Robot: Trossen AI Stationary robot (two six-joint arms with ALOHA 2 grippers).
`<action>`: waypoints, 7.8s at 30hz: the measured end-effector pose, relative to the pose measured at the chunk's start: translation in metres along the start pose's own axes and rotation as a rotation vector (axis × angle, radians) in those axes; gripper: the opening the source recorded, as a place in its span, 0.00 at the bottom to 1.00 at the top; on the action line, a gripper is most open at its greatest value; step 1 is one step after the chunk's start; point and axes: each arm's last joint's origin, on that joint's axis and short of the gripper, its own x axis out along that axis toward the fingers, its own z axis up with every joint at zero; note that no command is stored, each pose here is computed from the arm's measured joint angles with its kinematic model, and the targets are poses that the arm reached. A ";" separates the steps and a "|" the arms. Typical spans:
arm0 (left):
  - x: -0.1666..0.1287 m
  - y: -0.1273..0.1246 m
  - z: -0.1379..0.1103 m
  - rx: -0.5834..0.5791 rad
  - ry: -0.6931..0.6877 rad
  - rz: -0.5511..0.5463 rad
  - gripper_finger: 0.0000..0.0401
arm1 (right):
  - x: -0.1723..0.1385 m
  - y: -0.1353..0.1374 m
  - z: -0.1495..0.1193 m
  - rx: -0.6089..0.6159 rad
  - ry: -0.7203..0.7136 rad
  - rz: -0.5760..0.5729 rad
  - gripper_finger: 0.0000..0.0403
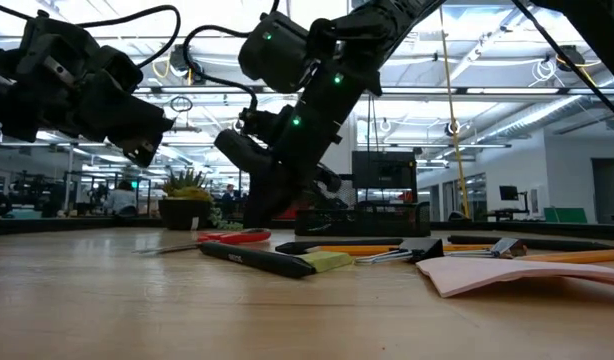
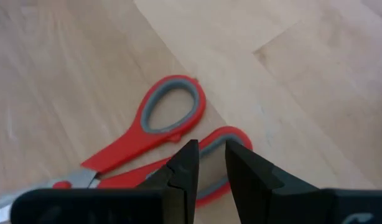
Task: Pick and place office supplies into organizer
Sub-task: Put the orange scissors into the desk organizer
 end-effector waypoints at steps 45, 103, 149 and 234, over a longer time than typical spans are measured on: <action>0.000 0.000 -0.001 -0.003 0.006 0.003 0.23 | 0.015 -0.003 -0.011 -0.198 0.052 -0.024 0.18; -0.001 -0.003 0.015 -0.436 -0.146 -0.035 0.23 | -0.081 -0.020 0.070 -0.273 -0.397 -0.224 0.03; 0.000 -0.003 0.011 -0.365 -0.101 -0.045 0.23 | -0.079 -0.158 0.149 -0.389 -0.576 -0.854 0.03; 0.000 0.000 0.006 -0.323 -0.068 0.013 0.23 | -0.060 -0.075 -0.003 -0.689 -0.517 -0.870 0.44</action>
